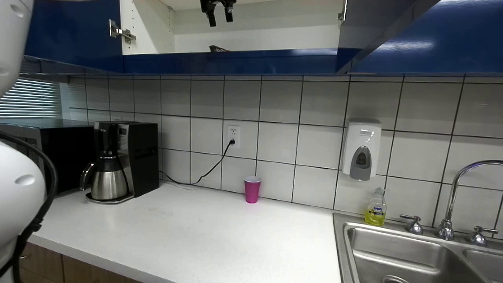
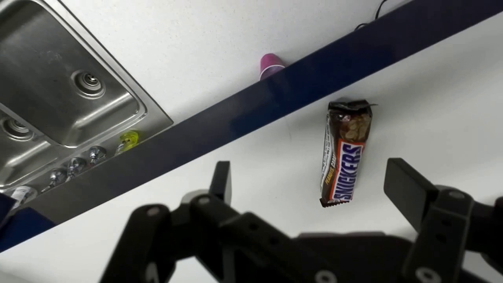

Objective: Put the brown packet in the open cabinet.

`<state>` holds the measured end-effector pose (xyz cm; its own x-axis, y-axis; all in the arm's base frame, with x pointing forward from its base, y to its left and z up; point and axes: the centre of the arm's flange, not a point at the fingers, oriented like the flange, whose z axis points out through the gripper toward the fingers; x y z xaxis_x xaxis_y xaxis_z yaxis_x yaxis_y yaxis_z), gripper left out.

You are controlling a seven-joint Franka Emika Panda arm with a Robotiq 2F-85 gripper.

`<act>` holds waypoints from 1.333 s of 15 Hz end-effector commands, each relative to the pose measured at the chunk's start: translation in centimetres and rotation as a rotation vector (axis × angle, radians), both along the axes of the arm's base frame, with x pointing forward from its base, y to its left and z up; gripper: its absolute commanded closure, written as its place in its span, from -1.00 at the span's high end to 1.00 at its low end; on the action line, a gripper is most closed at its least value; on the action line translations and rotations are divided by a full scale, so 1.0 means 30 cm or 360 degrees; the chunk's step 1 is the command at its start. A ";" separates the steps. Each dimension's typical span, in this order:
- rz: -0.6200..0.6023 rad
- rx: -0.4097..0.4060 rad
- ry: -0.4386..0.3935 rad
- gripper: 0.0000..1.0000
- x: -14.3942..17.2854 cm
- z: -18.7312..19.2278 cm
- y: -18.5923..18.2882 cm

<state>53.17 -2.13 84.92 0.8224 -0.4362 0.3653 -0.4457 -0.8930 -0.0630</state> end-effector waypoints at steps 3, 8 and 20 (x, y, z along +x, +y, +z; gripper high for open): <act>0.0041 -0.0012 0.0088 1.00 -0.242 -0.095 -0.056; 0.0104 -0.0062 0.0207 1.00 -0.339 -0.193 -0.060; 0.0424 -0.0112 0.0512 1.00 -0.560 -0.515 -0.015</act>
